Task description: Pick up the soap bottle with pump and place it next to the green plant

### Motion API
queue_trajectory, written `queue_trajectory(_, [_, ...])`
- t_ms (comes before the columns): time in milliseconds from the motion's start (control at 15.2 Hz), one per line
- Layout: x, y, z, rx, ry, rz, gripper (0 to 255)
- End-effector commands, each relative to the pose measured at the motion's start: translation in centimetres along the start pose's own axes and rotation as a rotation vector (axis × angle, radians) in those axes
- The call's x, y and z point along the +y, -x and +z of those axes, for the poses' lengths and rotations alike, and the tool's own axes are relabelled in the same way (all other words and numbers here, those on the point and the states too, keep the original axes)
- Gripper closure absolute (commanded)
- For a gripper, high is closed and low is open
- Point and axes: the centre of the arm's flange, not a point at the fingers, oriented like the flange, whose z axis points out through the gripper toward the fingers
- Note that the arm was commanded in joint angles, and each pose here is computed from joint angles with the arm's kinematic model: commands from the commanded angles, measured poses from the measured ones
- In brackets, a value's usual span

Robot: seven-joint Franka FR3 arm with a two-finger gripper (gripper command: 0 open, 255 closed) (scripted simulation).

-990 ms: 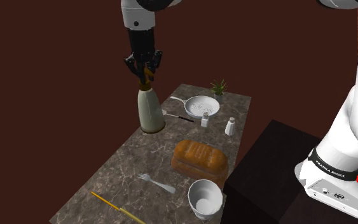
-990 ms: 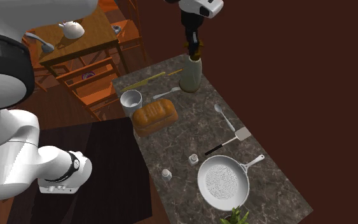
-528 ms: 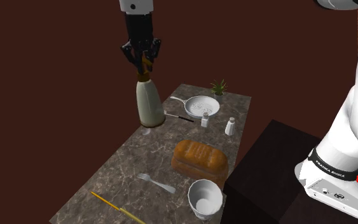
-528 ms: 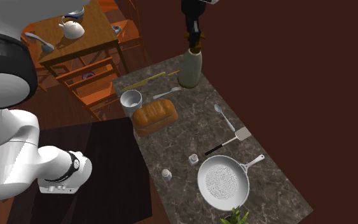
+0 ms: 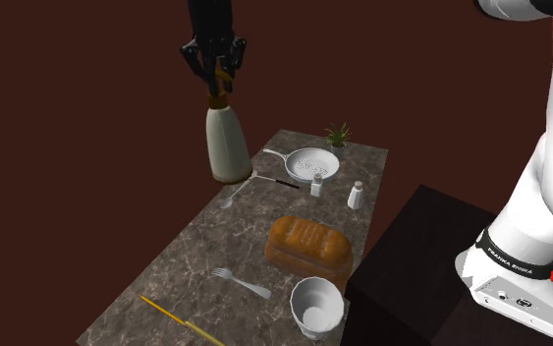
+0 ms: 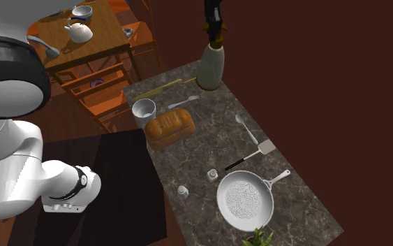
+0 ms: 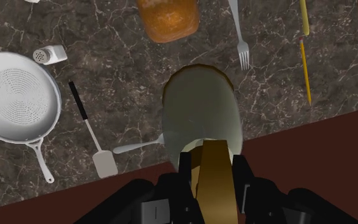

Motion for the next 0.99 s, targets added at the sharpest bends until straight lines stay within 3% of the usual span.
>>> queue_trajectory(0, [-0.2, 0.0, -1.2, 0.000, 0.000, 0.000, 255])
queue_trajectory(330, [-0.3, -0.1, -3.8, 0.000, 0.000, 0.000, 255])
queue_trajectory(924, [11.5, 1.2, -4.4, 0.000, 0.000, 0.000, 255])
